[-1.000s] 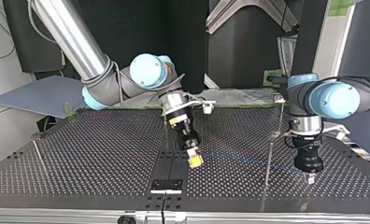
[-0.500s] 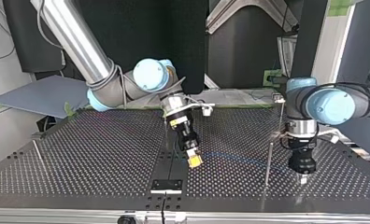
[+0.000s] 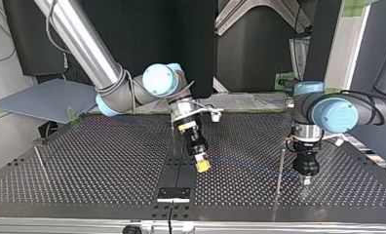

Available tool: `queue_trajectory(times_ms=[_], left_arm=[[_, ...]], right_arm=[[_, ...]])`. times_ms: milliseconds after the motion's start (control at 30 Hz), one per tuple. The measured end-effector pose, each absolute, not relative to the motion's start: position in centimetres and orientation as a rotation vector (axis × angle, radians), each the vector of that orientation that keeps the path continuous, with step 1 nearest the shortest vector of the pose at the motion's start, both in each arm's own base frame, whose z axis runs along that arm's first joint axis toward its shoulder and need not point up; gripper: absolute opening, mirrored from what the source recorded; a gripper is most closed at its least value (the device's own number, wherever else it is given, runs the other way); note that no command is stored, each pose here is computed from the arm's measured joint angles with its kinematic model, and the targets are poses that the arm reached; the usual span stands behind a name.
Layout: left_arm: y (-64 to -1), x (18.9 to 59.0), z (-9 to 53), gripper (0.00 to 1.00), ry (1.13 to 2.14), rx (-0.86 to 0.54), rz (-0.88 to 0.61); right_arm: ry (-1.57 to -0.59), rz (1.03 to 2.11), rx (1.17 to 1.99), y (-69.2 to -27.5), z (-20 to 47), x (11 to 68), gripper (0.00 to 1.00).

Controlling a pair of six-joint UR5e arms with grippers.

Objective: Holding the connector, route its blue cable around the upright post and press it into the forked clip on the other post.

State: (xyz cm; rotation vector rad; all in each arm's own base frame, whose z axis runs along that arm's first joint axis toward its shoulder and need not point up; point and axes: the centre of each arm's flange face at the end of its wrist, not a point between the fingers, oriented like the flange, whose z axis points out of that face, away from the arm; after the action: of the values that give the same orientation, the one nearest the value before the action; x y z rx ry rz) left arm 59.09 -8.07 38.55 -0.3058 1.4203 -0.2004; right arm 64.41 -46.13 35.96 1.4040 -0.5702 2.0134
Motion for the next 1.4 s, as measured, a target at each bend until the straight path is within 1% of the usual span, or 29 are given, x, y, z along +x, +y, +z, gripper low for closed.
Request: queue_trajectory(times_ms=[33, 67, 133, 167, 200, 233, 267, 333, 367, 400, 433, 467, 533, 967, 1167, 1400], left_arm=[[-8.1, 59.0, 38.4, 0.26, 1.423, -0.309, -0.203], [-8.1, 58.9, 38.1, 0.26, 1.426, -0.313, -0.206], [-8.2, 58.8, 37.7, 0.36, 1.433, -0.319, -0.212], [-8.2, 58.6, 37.4, 0.36, 1.439, -0.323, -0.214], [-8.2, 58.5, 37.1, 0.41, 1.444, -0.327, -0.216], [-8.2, 58.4, 36.9, 0.55, 1.449, -0.329, -0.218], [-8.3, 58.3, 36.6, 0.55, 1.454, -0.332, -0.22], [-8.4, 58.2, 36.4, 0.71, 1.46, -0.335, -0.222], [-8.4, 58.1, 36.2, 0.71, 1.462, -0.337, -0.224], [-8.4, 58.1, 36.2, 0.83, 1.463, -0.338, -0.224], [-8.4, 58.0, 36.1, 0.91, 1.463, -0.339, -0.226], [-8.4, 58.0, 36.0, 0.91, 1.463, -0.341, -0.229], [-8.5, 58.0, 36.0, 1.0, 1.458, -0.345, -0.237], [-8.9, 58.0, 36.0, 1.0, 1.449, -0.344, -0.261], [-9.1, 57.9, 35.8, 1.0, 1.455, -0.346, -0.26], [-9.1, 57.9, 35.7, 1.0, 1.455, -0.354, -0.257]], right_arm=[[-0.573, 2.01, 1.408, -46.2, 35.6, 64.5, 0.0], [-0.577, 2.004, 1.416, -46.3, 35.1, 64.5, 0.0], [-0.583, 1.996, 1.429, -46.4, 34.2, 64.7, 0.0], [-0.587, 1.991, 1.439, -46.4, 33.5, 64.8, 0.0], [-0.59, 1.987, 1.448, -46.5, 33.0, 64.9, 0.0], [-0.594, 1.983, 1.457, -46.5, 32.5, 65.0, 0.0], [-0.598, 1.977, 1.468, -46.5, 31.9, 65.2, 0.0], [-0.605, 1.969, 1.484, -46.5, 31.1, 65.3, 0.0], [-0.608, 1.964, 1.492, -46.5, 30.7, 65.3, 0.0], [-0.611, 1.961, 1.498, -46.5, 30.4, 65.3, 0.0], [-0.614, 1.958, 1.503, -46.6, 30.2, 65.3, 0.0], [-0.618, 1.952, 1.512, -46.6, 29.9, 65.3, 0.0], [-0.626, 1.94, 1.525, -46.7, 29.5, 65.2, 0.0], [-0.701, 1.827, 1.629, -47.2, 24.5, 64.6, 0.0], [-0.728, 1.774, 1.655, -47.0, 22.5, 63.9, 0.0], [-0.764, 1.736, 1.646, -47.2, 20.6, 62.6, 0.0]])
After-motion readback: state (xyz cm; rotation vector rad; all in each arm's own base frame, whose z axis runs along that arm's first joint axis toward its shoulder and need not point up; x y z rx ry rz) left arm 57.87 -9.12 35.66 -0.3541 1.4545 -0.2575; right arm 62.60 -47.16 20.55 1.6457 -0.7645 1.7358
